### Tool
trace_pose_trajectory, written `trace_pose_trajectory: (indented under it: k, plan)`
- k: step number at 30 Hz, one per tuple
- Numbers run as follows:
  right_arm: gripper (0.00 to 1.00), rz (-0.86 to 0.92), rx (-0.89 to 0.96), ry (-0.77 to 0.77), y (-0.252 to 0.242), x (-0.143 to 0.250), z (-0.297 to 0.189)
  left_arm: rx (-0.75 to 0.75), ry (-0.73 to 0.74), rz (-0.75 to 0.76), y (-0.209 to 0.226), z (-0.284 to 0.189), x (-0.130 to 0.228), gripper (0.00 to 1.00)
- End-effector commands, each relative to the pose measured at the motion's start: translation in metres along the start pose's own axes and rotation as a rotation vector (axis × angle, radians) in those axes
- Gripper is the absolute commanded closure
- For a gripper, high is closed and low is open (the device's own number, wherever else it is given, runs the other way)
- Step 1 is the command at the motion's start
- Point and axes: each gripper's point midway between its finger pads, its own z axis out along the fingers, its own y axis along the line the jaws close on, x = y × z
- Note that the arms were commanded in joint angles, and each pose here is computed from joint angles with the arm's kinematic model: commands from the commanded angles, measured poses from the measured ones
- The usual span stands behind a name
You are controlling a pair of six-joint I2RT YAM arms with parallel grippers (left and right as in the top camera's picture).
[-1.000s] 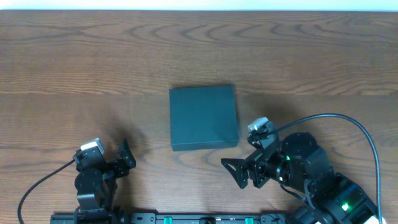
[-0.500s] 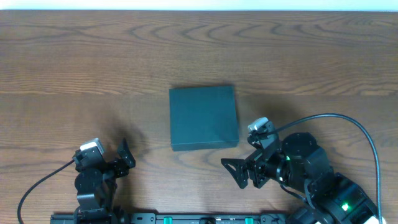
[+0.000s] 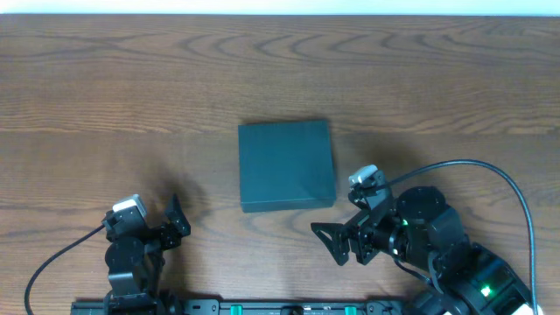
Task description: Pack container
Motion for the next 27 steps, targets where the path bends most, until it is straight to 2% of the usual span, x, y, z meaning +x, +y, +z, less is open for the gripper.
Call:
trace_pose_trajectory:
  k: [1, 4, 8, 11, 18, 27]
  plan:
    - [0.01, -0.091, 0.070, -0.017, -0.010, -0.004, -0.003, -0.022, 0.000, -0.013, 0.005, 0.003, 0.003, 0.05]
    - [0.01, -0.131, 0.196, -0.042, -0.035, 0.000, -0.009, -0.022, 0.000, -0.013, 0.005, 0.003, 0.003, 0.05]
    - [0.01, -0.125, 0.288, -0.051, -0.062, 0.030, -0.009, -0.022, 0.000, -0.013, 0.005, 0.003, 0.003, 0.05]
    - [0.01, -0.120, 0.306, -0.073, -0.077, 0.057, 0.002, -0.022, 0.000, -0.013, 0.005, 0.003, 0.003, 0.05]
    - [0.01, -0.134, 0.300, -0.174, -0.095, 0.090, 0.022, -0.022, 0.000, -0.013, 0.005, 0.003, 0.003, 0.05]
    - [0.01, -0.140, 0.336, -0.246, -0.107, 0.101, 0.023, -0.022, 0.000, -0.013, 0.005, 0.003, 0.003, 0.05]
